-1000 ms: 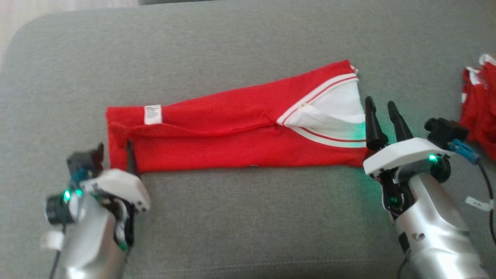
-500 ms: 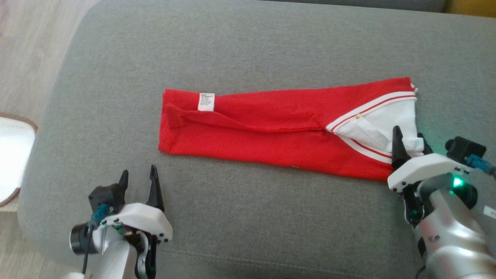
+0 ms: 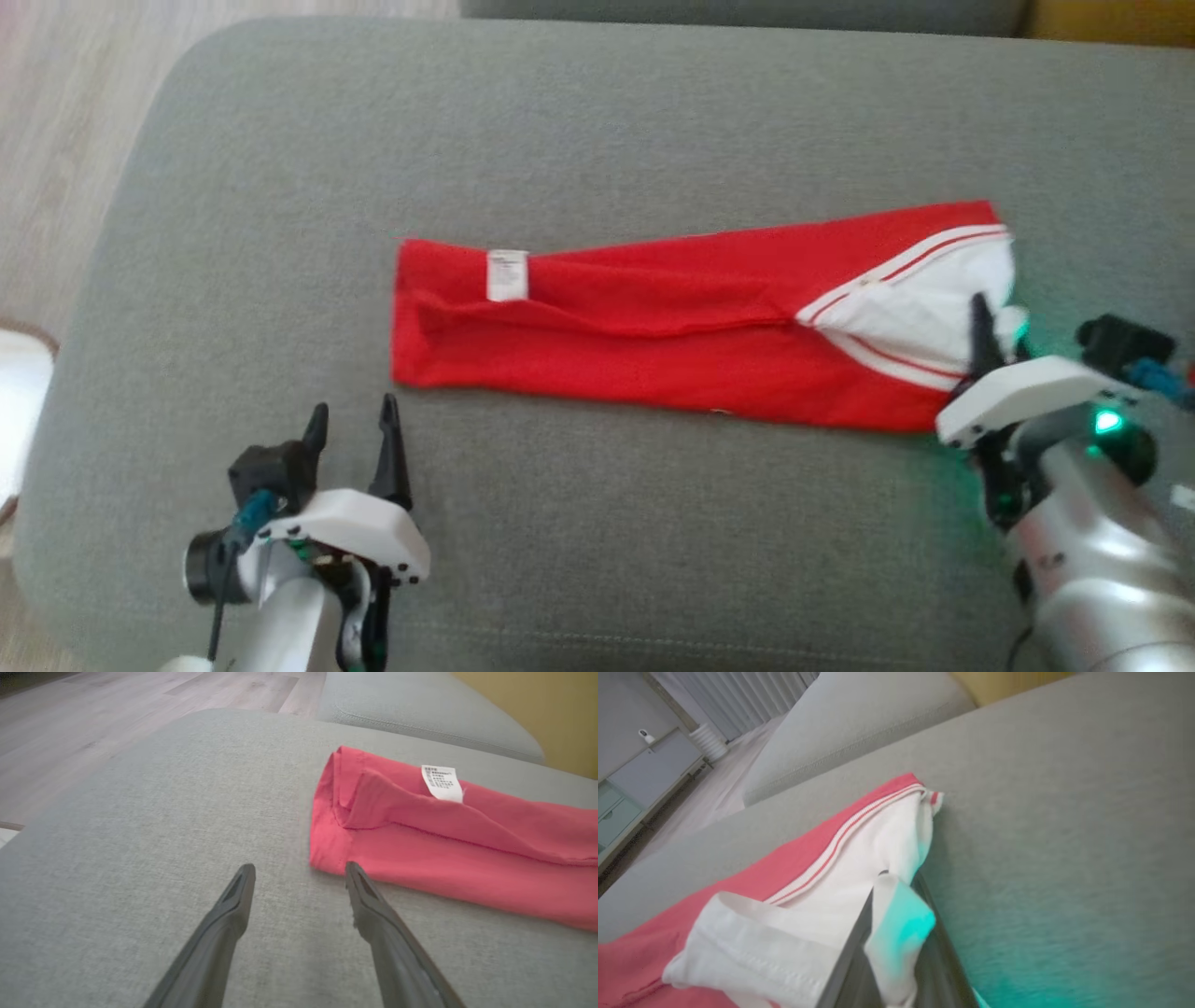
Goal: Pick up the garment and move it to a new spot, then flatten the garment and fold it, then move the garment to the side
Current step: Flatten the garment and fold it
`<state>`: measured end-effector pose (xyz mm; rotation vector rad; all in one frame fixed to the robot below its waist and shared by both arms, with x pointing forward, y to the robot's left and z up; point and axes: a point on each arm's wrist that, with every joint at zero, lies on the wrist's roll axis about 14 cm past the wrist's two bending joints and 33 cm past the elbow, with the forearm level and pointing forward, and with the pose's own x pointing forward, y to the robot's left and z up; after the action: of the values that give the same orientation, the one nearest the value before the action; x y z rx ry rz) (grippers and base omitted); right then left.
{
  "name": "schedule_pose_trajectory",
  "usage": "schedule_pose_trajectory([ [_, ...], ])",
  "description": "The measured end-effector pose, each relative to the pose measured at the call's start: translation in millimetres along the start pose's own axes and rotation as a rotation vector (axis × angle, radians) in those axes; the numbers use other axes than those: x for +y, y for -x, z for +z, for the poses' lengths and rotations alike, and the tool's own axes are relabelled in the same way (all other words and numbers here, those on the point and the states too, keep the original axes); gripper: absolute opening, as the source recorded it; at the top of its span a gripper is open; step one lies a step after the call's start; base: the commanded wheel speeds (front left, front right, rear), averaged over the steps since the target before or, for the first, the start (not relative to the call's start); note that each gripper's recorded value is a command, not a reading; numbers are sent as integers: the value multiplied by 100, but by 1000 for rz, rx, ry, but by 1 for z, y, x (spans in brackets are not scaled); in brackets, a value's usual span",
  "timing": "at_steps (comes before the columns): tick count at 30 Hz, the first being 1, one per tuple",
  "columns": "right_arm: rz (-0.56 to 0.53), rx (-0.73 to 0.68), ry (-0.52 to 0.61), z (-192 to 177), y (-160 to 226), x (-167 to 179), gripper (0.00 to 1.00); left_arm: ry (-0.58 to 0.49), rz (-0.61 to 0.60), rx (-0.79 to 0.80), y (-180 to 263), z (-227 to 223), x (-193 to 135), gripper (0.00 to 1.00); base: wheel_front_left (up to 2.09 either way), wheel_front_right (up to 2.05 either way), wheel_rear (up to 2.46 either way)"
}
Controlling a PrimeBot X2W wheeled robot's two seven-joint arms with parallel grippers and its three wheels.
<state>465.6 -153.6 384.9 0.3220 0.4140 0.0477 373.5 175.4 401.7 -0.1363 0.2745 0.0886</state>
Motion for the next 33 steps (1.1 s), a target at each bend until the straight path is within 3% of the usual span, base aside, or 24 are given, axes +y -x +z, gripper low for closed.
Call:
schedule_pose_trajectory([
  [5, 1, -161, 25, 55, 8, -13, 0, 10, -72, -14, -1, 5, -26, 100, 0, 0, 0],
  [10, 173, -252, 52, 79, 14, 47, 0, 21, -102, -16, 3, 6, -38, 100, 0, 0, 0],
  [18, 487, -99, 97, 31, 26, 159, 0, 36, -65, 3, 18, -2, -26, 100, 0, 0, 0],
  [26, 657, 35, 139, -15, 25, 229, 0, 68, 56, 13, 41, -9, 10, 100, 0, 0, 0],
  [32, 768, 76, 191, -29, 21, 280, 0, 86, 145, 19, 58, -13, 34, 100, 0, 0, 0],
  [33, 785, 77, 192, -29, 22, 288, 12, 86, 153, 21, 60, -14, 36, 100, 0, 0, 0],
])
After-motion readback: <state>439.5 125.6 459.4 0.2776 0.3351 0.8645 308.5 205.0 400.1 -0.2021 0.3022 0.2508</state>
